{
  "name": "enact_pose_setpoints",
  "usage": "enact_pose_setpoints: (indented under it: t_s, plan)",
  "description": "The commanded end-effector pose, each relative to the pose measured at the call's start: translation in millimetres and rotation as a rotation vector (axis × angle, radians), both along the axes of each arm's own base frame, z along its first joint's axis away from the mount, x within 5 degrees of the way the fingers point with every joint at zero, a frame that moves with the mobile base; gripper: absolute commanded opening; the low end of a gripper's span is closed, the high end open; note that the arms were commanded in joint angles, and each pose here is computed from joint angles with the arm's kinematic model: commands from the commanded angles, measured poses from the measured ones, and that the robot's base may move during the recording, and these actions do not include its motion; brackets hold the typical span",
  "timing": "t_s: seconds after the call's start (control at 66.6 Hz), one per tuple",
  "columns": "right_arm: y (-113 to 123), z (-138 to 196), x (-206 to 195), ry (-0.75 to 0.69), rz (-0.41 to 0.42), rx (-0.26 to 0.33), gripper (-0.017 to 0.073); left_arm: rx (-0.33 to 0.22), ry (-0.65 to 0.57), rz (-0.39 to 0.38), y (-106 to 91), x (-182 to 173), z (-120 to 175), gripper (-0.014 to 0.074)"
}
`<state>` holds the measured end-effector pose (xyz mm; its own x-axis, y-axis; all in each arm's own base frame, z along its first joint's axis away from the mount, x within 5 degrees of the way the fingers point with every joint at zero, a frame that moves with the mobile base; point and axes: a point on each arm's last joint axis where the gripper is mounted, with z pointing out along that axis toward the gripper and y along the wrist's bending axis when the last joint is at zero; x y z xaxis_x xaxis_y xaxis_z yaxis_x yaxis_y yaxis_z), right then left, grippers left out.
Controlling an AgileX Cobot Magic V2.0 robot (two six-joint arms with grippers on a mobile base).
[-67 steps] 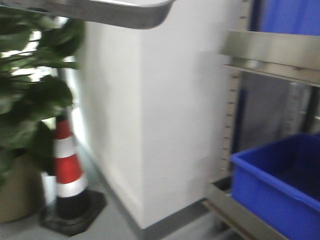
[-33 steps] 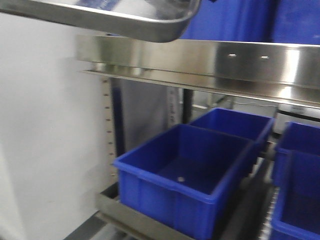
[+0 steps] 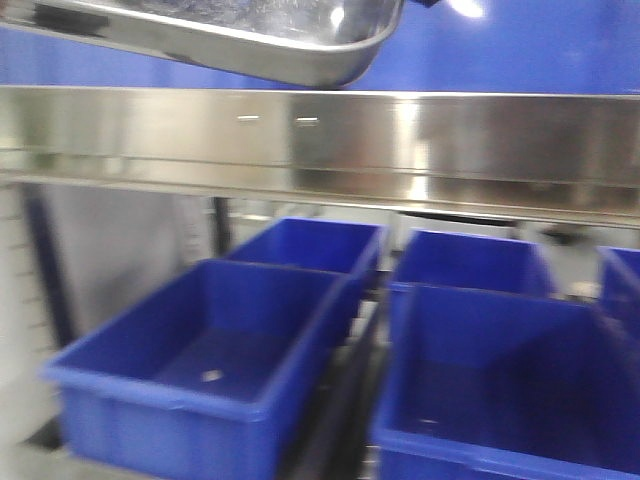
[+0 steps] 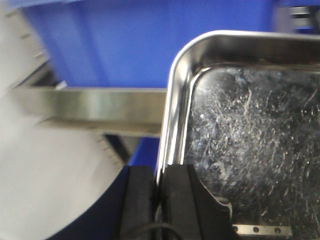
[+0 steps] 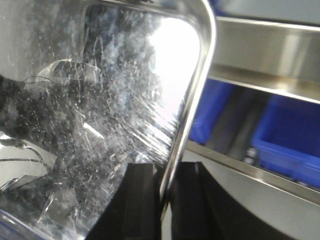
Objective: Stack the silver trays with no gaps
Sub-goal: 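Hold the tray above the other shelf's silver tray while aligning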
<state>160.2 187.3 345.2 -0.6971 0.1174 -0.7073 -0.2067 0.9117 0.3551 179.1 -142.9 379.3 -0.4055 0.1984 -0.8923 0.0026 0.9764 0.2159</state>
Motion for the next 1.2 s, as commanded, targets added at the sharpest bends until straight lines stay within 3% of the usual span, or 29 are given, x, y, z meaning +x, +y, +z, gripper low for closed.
enact_pose_setpoints:
  t_s: [0.0, 1.185]
  plan:
    - [24.5, 29.0, -5.0, -0.179, 0.214, 0.257, 0.0003, -0.057, -0.006, -0.112, -14.5, -1.6, 0.1, -0.0010]
    - [24.8, 29.3, -5.1, -0.181, 0.216, 0.260, 0.0003, -0.057, -0.006, -0.112, -14.5, -1.6, 0.1, -0.0010]
